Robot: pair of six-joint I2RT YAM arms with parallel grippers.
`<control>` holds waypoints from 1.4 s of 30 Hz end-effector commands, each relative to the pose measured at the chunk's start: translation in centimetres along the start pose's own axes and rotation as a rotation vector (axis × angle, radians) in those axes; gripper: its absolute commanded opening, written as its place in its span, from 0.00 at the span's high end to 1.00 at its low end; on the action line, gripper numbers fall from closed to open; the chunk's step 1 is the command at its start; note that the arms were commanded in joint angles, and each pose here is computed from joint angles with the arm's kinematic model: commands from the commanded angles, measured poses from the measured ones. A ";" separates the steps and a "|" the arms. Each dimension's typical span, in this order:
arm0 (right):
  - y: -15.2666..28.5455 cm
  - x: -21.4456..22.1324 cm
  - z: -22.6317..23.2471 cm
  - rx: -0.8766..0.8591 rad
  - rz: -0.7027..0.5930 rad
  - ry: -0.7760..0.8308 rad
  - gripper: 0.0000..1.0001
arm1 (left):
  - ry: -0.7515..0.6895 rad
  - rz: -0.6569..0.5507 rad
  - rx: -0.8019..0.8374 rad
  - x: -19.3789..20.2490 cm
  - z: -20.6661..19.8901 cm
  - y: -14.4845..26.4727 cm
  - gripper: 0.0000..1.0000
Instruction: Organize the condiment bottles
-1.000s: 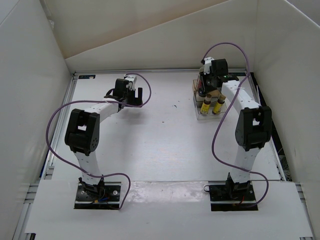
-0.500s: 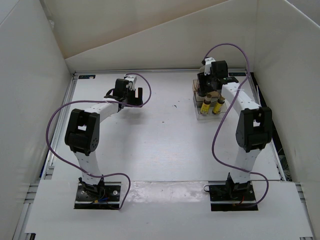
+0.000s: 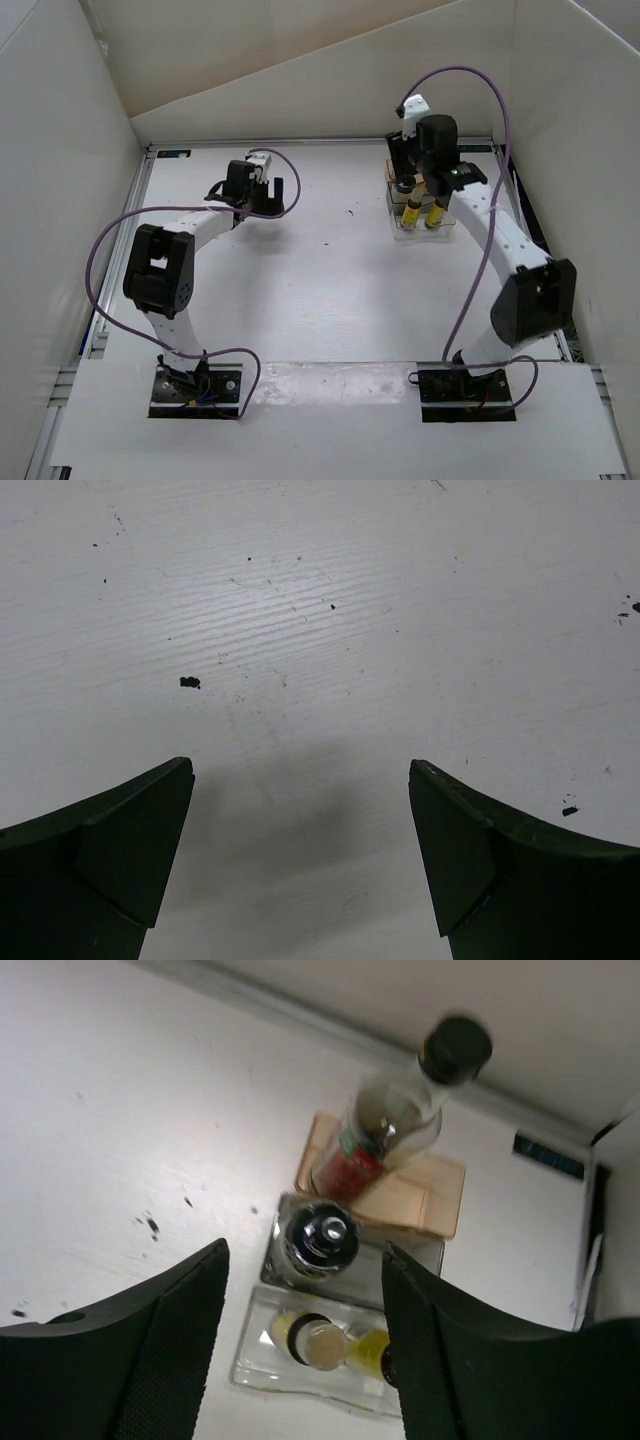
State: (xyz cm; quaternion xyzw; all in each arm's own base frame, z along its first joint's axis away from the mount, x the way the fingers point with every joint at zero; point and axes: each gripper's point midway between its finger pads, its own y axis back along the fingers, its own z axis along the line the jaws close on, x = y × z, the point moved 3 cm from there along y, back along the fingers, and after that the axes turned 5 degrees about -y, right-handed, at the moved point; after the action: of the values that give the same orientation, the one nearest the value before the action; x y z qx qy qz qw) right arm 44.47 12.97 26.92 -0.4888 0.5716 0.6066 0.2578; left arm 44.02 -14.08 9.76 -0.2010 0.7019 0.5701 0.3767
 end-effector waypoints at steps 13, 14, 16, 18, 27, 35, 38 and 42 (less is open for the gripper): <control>9.1 -2.8 6.8 -0.193 -0.337 -0.030 0.32 | -0.041 -0.143 -0.009 -1.7 -2.0 6.5 0.00; 9.8 -3.1 6.8 -0.190 -0.354 -0.015 0.30 | -0.046 -0.155 -0.005 -1.9 -2.2 7.1 0.00; 9.8 -2.0 7.8 -0.199 -0.332 -0.003 0.30 | -0.053 -0.170 -0.027 -1.9 -2.0 8.2 0.00; 10.5 -1.6 8.2 -0.202 -0.330 0.000 0.30 | -0.061 -0.170 -0.037 -1.7 -1.9 8.7 0.00; 11.4 2.4 9.1 -0.202 -0.254 0.051 0.30 | -0.114 -0.216 -0.108 -1.4 -0.9 12.5 0.00; 12.0 2.5 9.3 -0.203 -0.261 0.042 0.29 | -0.111 -0.230 -0.126 -0.6 -0.2 14.2 0.00; 12.1 3.5 10.0 -0.203 -0.245 0.057 0.29 | -0.119 -0.243 -0.123 -1.0 -0.3 14.8 0.00; 12.2 4.4 9.8 -0.196 -0.241 0.050 0.29 | -0.127 -0.247 -0.125 -0.7 -0.2 15.0 0.00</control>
State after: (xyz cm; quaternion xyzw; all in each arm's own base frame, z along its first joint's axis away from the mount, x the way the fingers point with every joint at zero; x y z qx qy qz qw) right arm 29.34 19.16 26.06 -0.5891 0.4583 0.6216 0.2378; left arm 34.17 -10.86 19.12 -0.2628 0.6205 0.5739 0.4653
